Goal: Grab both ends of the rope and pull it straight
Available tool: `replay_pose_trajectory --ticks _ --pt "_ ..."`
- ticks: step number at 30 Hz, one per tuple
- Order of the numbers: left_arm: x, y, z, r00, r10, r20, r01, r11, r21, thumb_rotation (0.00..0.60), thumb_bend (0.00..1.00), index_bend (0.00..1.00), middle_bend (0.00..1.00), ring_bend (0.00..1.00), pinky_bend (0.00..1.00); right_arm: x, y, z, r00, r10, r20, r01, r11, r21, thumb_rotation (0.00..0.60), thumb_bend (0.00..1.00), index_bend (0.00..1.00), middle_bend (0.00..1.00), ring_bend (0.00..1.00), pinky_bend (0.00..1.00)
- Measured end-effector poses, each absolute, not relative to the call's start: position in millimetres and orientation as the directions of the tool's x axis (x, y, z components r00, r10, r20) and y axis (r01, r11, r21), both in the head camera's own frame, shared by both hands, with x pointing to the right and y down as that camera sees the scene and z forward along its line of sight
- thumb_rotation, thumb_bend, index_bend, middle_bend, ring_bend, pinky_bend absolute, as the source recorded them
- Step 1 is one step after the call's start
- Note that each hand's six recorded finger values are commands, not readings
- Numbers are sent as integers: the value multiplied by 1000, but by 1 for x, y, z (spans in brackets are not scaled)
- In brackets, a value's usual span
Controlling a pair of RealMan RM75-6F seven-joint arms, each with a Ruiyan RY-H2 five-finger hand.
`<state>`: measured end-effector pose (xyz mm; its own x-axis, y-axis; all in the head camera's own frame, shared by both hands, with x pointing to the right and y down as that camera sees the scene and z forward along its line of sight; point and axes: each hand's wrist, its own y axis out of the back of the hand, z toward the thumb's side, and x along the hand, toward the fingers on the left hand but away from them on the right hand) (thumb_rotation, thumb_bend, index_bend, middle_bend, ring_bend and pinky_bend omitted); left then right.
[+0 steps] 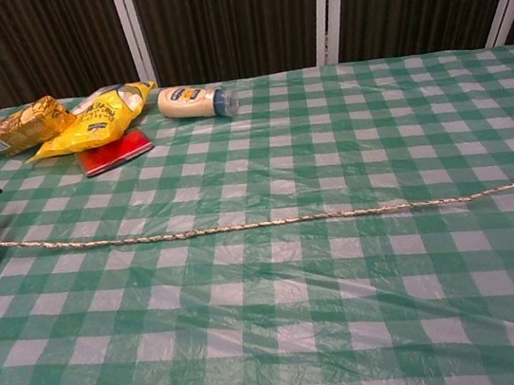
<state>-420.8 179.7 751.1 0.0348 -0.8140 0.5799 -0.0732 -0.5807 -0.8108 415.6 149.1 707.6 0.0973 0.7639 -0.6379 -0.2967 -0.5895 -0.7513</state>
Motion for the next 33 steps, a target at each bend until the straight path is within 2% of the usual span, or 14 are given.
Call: replay_pose_trajectory --ticks 5,9,14,19,27,33 --pt "-420 183 752 41 -805 591 -85 -592 -801 600 434 160 87 0 60 418 153 714 79 738 -670 -303 -623 -722 600 483 320 5 0 0" --pt "-419 184 751 48 -801 596 -96 -598 -796 600 429 12 66 0 60 419 154 715 70 730 -680 -300 -635 -712 600 483 214 0 0 0" --pt "-419 183 743 51 -812 581 -140 -582 -801 600 416 0 3 0 59 419 153 710 68 740 -669 -288 -627 -724 600 476 133 0 0 0" --pt "-418 181 721 64 -850 523 -224 -523 -822 600 403 0 0 0 52 419 154 694 73 771 -633 -240 -603 -761 600 425 6 0 0 0" --pt "-418 200 661 151 -874 462 -300 -486 -821 600 387 0 0 0 18 412 175 646 98 841 -532 -144 -517 -844 600 385 0 0 0 0" --pt "-435 250 602 165 -879 447 -258 -476 -841 600 404 0 0 0 19 410 217 605 79 872 -483 -131 -471 -872 600 381 0 0 0 0"
